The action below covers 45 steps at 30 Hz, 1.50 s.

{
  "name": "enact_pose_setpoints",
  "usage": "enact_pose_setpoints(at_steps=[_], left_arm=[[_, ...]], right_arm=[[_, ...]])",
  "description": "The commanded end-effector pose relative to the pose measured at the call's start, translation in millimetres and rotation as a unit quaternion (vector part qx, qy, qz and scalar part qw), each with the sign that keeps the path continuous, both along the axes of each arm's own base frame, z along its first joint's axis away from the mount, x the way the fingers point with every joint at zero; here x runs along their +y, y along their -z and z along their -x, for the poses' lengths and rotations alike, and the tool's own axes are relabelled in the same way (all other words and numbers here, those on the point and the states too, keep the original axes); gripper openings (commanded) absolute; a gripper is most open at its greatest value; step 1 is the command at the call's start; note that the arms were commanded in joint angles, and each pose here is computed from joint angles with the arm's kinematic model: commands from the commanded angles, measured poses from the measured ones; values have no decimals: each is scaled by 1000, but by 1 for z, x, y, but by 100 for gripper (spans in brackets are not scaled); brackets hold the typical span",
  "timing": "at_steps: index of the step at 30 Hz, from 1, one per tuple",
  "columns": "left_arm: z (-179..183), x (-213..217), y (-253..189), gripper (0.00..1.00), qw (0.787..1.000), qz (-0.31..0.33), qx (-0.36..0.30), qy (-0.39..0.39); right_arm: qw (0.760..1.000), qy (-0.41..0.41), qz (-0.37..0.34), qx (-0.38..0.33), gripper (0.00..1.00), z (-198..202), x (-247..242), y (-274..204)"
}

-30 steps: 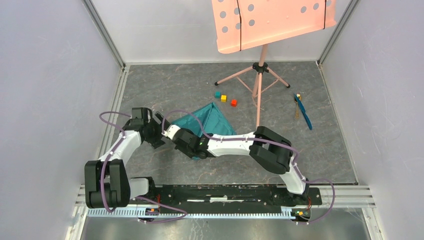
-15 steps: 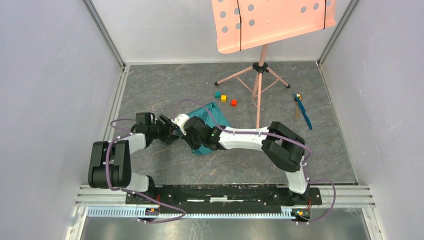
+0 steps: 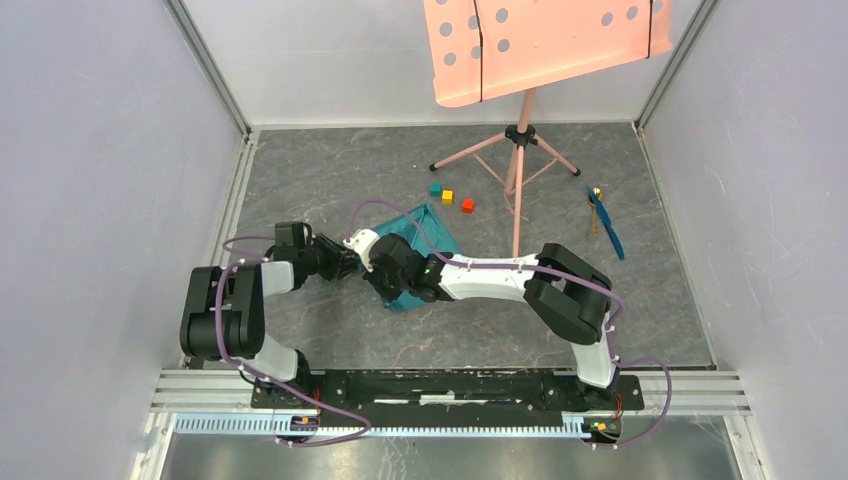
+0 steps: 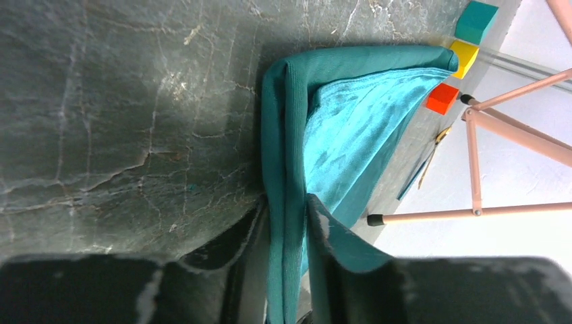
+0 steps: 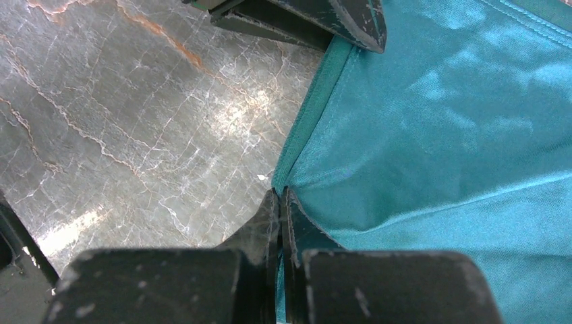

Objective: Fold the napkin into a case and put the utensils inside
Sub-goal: Pick up the upper triangle-folded napkin from the center of the board, then turn over the upper triangle folded napkin at the center of the board.

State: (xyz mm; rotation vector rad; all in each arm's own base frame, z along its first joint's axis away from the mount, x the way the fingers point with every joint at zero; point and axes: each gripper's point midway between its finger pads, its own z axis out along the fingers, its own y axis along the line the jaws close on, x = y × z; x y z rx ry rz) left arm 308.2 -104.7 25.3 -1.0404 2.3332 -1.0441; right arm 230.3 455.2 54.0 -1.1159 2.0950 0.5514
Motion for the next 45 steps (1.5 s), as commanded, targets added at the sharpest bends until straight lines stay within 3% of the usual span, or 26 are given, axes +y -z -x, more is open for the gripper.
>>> enact_pose_setpoints(at_steps=[1, 4, 6, 7, 9, 14, 18, 25, 31, 35, 39, 43, 45], left_arm=[[-13, 5, -7, 23, 1000, -19, -17, 6], [-14, 4, -14, 12, 1000, -16, -20, 6], [-13, 3, -17, 8, 1000, -12, -15, 4], [-11, 3, -17, 3, 1000, -9, -7, 3], [-6, 2, -17, 2, 1000, -1, 12, -4], [5, 1, -14, 2, 998, 15, 53, -23], [7, 1, -14, 2, 997, 17, 64, -27], [8, 1, -13, 2, 997, 18, 71, -29], [10, 1, -13, 2, 996, 17, 83, -31], [11, 2, -14, 2, 996, 14, 88, -33], [12, 5, -14, 2, 995, 6, 94, -36], [13, 6, -17, 2, 994, 2, 98, -38], [16, 7, -23, 2, 994, -7, 106, -30]], right_arm=[[999, -10, -38, -27, 0, -3, 6, -31], [999, -10, -20, -38, 1, -6, 2, -23], [999, -7, -6, -47, 8, -9, -1, -19], [999, -6, 1, -53, 16, -8, -1, -17], [997, 0, 13, -71, 32, -8, -1, -16], [994, 15, 44, -103, 56, -4, 5, -14], [991, 33, 53, -120, 65, 4, 6, -12], [982, 58, 100, -149, 68, 9, 1, 1], [968, 97, 140, -184, 64, 8, -7, 7], [964, 103, 145, -199, 56, 9, -6, 6], [957, 108, 154, -221, 37, 9, -6, 2], [957, 106, 144, -228, 1, 8, -5, -7], [960, 97, 126, -231, 0, 9, -4, -19]])
